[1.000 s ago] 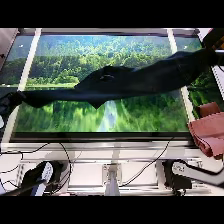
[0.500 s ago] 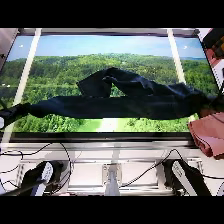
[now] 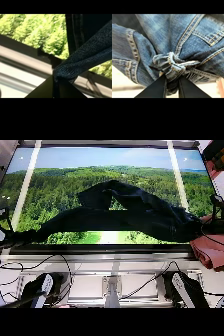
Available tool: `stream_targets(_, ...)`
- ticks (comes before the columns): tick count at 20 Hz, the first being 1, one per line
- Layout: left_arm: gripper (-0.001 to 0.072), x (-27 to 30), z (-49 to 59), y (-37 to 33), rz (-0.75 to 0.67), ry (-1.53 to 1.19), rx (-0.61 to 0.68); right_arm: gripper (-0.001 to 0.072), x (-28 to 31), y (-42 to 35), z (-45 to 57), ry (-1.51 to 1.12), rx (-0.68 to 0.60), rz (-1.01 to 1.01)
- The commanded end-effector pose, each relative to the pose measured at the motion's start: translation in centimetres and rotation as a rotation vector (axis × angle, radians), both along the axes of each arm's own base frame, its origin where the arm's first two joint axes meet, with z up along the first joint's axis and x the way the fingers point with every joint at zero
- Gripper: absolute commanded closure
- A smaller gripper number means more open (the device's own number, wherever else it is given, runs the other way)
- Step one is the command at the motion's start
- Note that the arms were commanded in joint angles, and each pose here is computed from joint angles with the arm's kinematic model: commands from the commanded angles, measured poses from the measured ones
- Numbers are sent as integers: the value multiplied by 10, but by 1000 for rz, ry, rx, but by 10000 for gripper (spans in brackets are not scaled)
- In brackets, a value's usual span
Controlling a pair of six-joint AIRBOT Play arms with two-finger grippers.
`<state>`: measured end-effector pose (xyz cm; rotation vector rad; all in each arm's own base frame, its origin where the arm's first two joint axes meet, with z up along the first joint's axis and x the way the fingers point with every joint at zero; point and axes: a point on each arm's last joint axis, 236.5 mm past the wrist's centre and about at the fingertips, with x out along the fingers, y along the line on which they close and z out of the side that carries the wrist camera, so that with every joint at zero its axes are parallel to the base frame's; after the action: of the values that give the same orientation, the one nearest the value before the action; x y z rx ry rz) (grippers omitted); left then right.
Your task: Fold the clothes and pants, and hang the long-sleeved shirts on hangers.
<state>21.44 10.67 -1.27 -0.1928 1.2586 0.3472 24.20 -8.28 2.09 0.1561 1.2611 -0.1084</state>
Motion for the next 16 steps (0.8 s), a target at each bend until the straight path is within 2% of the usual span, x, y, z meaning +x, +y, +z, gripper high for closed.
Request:
stream_targets(1, 681, -13, -2, 10, -5, 59, 47, 669, -39, -5, -9, 169, -23, 13)
stream_targets(2, 605, -12, -1, 11, -5, 53, 50, 669, -39, -4, -9, 169, -22, 13)
stream_targets(3, 334, -11, -1, 11, -5, 51, 49, 669, -39, -5, -9, 169, -24, 13)
stream_targets(4, 95, -10, -1, 9, -4, 46, 40, 669, -40, -5, -9, 172, -25, 13)
stream_targets(5, 62, -9, -1, 8, -3, 42, 34, 669, -42, -6, -9, 182, -28, 14)
stream_targets(10, 62, 7, 19, 8, 19, -31, 28, 669, -74, -36, -9, 316, -155, 11)
stream_targets(13, 62, 29, 45, 19, 128, -150, 34, 669, -64, -45, -7, 275, -194, 5)
stream_targets(14, 62, 29, 41, 13, 174, -143, -13, 669, -60, -46, -7, 260, -199, 2)
stream_targets(16, 63, 27, 19, -17, 142, -63, -152, 669, -59, -45, -7, 252, -198, 2)
